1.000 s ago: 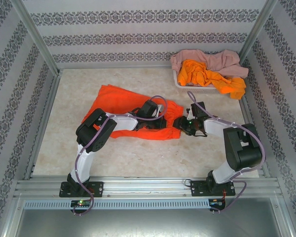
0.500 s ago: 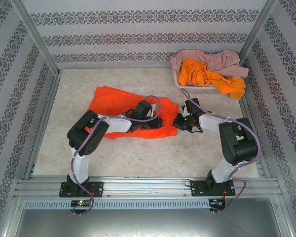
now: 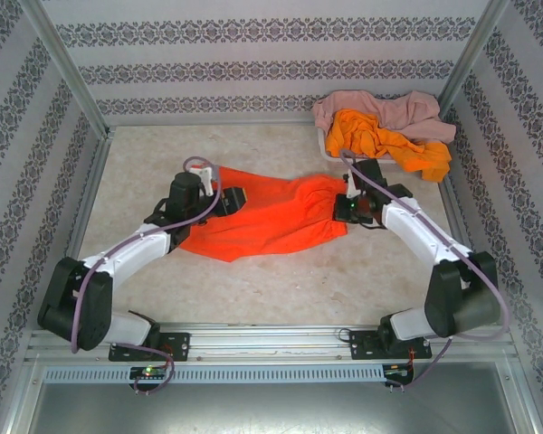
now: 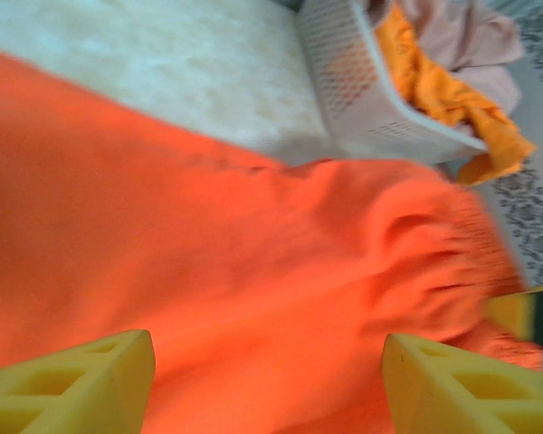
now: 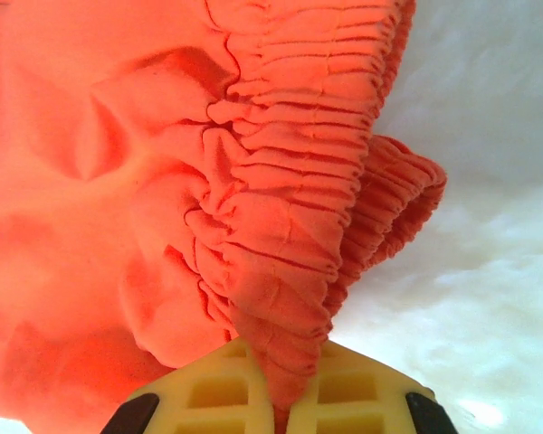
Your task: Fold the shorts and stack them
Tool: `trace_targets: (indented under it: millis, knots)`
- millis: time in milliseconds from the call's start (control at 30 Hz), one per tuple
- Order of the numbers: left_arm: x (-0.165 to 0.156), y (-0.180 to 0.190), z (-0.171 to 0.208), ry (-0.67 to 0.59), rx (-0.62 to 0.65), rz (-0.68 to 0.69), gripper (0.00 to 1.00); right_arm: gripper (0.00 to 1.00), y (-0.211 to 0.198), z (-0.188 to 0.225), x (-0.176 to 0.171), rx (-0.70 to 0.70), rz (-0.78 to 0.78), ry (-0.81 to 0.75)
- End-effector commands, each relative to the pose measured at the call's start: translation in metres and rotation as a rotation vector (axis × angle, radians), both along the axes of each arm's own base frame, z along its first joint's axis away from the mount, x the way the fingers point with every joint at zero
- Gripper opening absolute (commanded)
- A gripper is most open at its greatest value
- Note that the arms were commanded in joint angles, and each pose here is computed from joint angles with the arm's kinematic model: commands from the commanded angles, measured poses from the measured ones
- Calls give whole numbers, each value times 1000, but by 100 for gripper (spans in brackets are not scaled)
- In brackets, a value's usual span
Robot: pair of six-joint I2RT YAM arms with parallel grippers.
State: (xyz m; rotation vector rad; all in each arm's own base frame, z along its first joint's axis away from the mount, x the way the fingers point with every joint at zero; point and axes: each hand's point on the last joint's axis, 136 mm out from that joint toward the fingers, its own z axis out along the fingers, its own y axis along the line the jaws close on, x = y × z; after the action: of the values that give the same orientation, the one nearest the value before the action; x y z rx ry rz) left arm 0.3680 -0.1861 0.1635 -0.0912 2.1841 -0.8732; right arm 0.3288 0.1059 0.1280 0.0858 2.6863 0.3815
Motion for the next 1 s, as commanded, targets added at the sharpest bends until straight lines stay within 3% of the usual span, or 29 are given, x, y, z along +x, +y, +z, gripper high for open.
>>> trace_targets:
  millis: [0, 300, 467, 700, 967]
  knots:
    - [-13, 18, -20, 39, 47, 20, 68, 0, -33, 21, -24, -224, 76, 37]
    - [-28, 21, -40, 75, 23, 16, 66, 0, -85, 102, -17, -581, 102, -54]
    - [-30, 18, -47, 88, 2, 8, 61, 0, -88, 139, -4, -699, 114, -73]
    - [-32, 15, -57, 110, -25, 5, 59, 0, -26, 139, 14, -755, 223, -57]
    - [-33, 16, -62, 119, -31, 13, 59, 0, 74, 88, 21, -719, 308, 40]
